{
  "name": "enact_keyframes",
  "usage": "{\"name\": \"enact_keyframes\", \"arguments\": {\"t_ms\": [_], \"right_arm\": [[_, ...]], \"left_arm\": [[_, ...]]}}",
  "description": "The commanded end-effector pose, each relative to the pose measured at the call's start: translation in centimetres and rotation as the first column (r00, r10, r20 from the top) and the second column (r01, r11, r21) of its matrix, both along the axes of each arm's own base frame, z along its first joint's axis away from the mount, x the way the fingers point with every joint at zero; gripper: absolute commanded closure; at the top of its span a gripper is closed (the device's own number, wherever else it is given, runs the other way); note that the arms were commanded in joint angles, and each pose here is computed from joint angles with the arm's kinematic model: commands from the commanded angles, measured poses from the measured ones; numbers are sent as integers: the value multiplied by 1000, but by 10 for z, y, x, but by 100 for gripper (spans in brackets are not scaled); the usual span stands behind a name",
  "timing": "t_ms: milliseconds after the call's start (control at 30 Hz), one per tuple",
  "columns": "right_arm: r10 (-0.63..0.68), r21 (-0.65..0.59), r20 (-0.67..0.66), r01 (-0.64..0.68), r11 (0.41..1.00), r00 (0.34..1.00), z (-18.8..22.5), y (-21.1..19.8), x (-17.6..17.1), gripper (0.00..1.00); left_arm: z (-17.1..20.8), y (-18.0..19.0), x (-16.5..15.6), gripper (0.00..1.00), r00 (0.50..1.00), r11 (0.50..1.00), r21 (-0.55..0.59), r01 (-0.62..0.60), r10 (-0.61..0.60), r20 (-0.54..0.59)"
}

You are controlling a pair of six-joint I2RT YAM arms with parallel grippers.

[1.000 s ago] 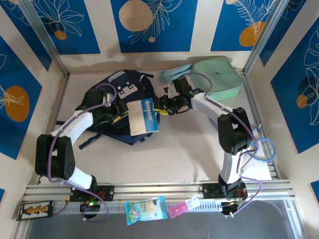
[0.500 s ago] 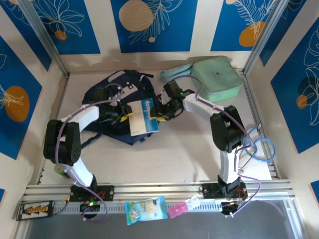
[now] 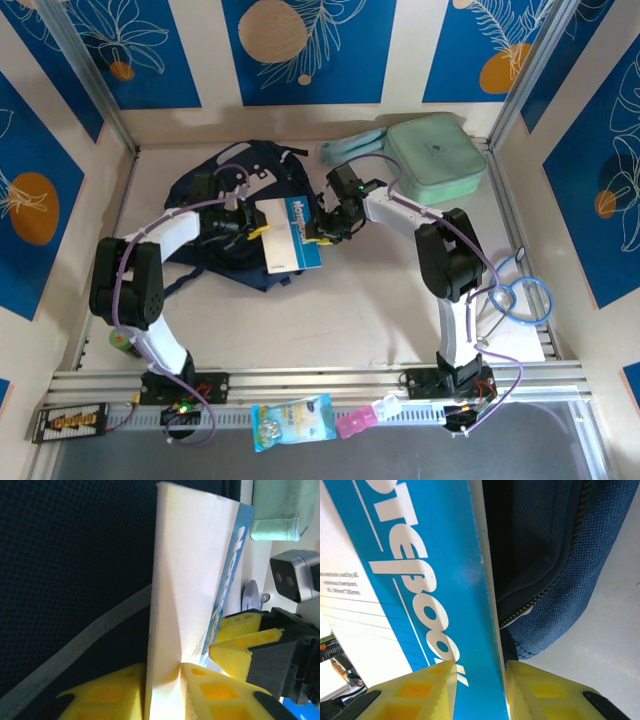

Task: Pack the student bag
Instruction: Pick up the book from the student bag, then pass the book.

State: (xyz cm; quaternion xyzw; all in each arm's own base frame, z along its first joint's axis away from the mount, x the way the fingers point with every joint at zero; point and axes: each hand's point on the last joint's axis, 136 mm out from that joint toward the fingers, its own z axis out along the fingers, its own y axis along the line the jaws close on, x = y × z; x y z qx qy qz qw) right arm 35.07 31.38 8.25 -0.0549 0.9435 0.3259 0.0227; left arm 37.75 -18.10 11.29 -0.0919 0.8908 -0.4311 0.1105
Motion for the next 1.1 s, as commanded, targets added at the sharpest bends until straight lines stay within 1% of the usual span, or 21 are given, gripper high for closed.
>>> {"name": "enact_keyframes", "arguments": {"t_ms": [0, 133, 167, 233, 333, 400, 433, 500, 567, 633, 733, 867, 967, 1067], "right_arm": [[-6, 0, -5, 6, 1000, 1000, 2, 1, 5, 68], [-32, -6, 36, 32, 999, 999, 14, -7, 8, 68], [-54, -5, 54, 54, 999, 997, 18, -12, 10, 66], [-111, 26, 90, 109, 994, 990, 30, -23, 15, 61], [-193, 151, 121, 174, 973, 974, 56, -38, 19, 53], [-259, 239, 124, 225, 945, 958, 71, -49, 21, 42], [-282, 290, 128, 236, 927, 951, 80, -52, 22, 38], [-321, 380, 117, 257, 889, 940, 95, -56, 21, 30], [-347, 464, 92, 269, 844, 933, 109, -56, 20, 25], [-359, 545, 57, 272, 793, 931, 125, -51, 19, 21], [-352, 638, -6, 275, 719, 936, 143, -38, 15, 18], [-335, 712, -57, 273, 646, 941, 163, -21, 15, 15], [-345, 725, -74, 288, 625, 935, 167, -15, 20, 13], [-342, 739, -97, 298, 605, 935, 169, -5, 24, 13]], "left_arm": [[20, -8, 0, 84, 998, 999, -32, 37, -35, 59], [29, -7, 3, 96, 996, 999, -29, 31, -28, 89], [34, -6, 5, 100, 994, 999, -24, 26, -24, 103], [45, -5, 9, 100, 991, 1000, -19, 12, -10, 134], [68, -2, 16, 100, 983, 999, -36, -39, 44, 181], [90, -1, 23, 100, 969, 993, -80, -86, 102, 225], [101, 0, 26, 100, 960, 987, -108, -120, 143, 241], [122, 3, 34, 100, 936, 966, -179, -187, 231, 264], [142, 5, 41, 100, 911, 934, -267, -237, 309, 274], [159, 7, 46, 100, 889, 899, -342, -275, 374, 266], [175, 8, 51, 100, 862, 858, -403, -317, 438, 255], [191, 11, 55, 100, 825, 819, -452, -354, 501, 263], [195, 14, 57, 100, 797, 785, -482, -390, 550, 251], [201, 15, 58, 100, 777, 755, -520, -400, 580, 245]]}}
